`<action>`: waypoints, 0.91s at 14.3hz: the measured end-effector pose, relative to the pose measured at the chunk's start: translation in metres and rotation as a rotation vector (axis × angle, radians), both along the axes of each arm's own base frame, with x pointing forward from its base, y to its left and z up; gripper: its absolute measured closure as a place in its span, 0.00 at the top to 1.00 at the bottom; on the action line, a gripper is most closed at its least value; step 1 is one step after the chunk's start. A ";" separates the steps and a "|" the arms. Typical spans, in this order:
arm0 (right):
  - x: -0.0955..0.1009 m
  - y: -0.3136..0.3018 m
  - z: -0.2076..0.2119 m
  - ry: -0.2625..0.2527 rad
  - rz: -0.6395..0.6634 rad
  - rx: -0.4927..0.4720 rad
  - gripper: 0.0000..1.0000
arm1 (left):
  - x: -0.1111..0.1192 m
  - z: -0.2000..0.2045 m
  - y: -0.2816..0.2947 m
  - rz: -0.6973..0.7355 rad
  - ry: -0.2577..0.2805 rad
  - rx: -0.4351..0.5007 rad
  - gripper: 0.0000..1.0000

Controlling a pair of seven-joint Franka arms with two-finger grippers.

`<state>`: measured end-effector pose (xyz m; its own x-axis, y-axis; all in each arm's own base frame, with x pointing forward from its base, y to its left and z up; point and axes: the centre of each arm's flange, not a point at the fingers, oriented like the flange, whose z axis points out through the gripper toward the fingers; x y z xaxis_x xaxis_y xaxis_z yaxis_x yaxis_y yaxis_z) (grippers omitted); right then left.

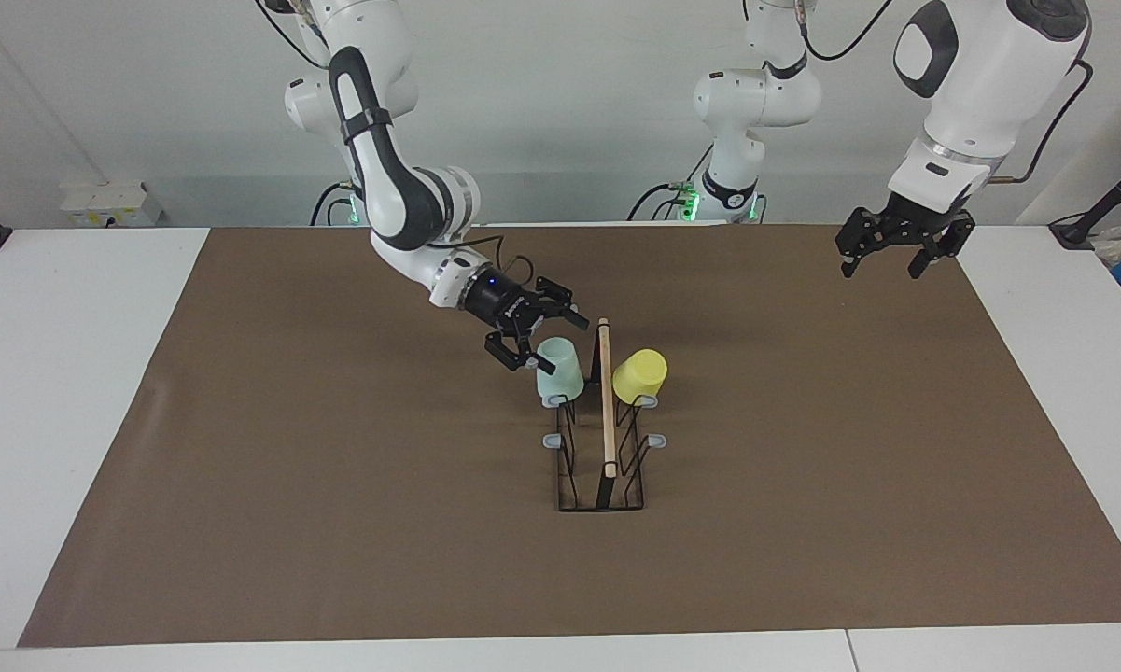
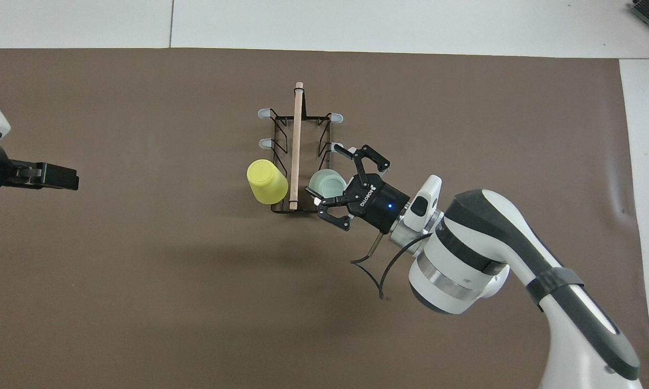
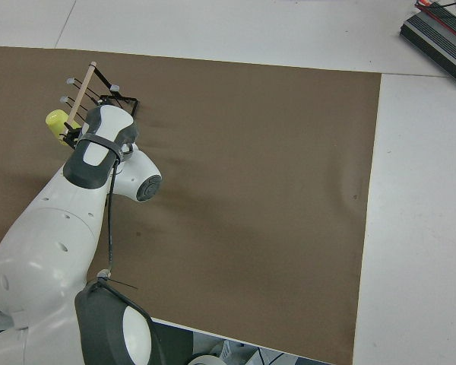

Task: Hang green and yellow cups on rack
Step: 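Open the right gripper and withdraw it from the green cup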

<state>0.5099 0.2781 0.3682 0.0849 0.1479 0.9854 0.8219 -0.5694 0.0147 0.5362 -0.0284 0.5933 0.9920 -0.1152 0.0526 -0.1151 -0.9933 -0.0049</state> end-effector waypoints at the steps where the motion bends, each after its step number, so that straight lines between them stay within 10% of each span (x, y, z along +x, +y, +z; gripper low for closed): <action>1: 0.002 0.003 0.015 -0.007 0.018 -0.009 1.00 | 0.000 0.005 0.001 0.001 0.000 0.000 1.00; 7: 0.046 -0.044 0.081 -0.088 0.183 -0.245 1.00 | 0.005 0.027 -0.001 0.000 0.015 0.004 1.00; 13: 0.055 -0.105 0.100 -0.013 0.447 -0.475 1.00 | 0.008 0.023 -0.007 -0.011 0.030 0.006 1.00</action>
<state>0.5645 0.1732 0.4679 -0.0975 0.5860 0.8044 0.9759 -0.1021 0.1926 0.5438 -0.0358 0.6164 0.9917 -0.1264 0.0222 -0.1262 -0.9920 -0.0072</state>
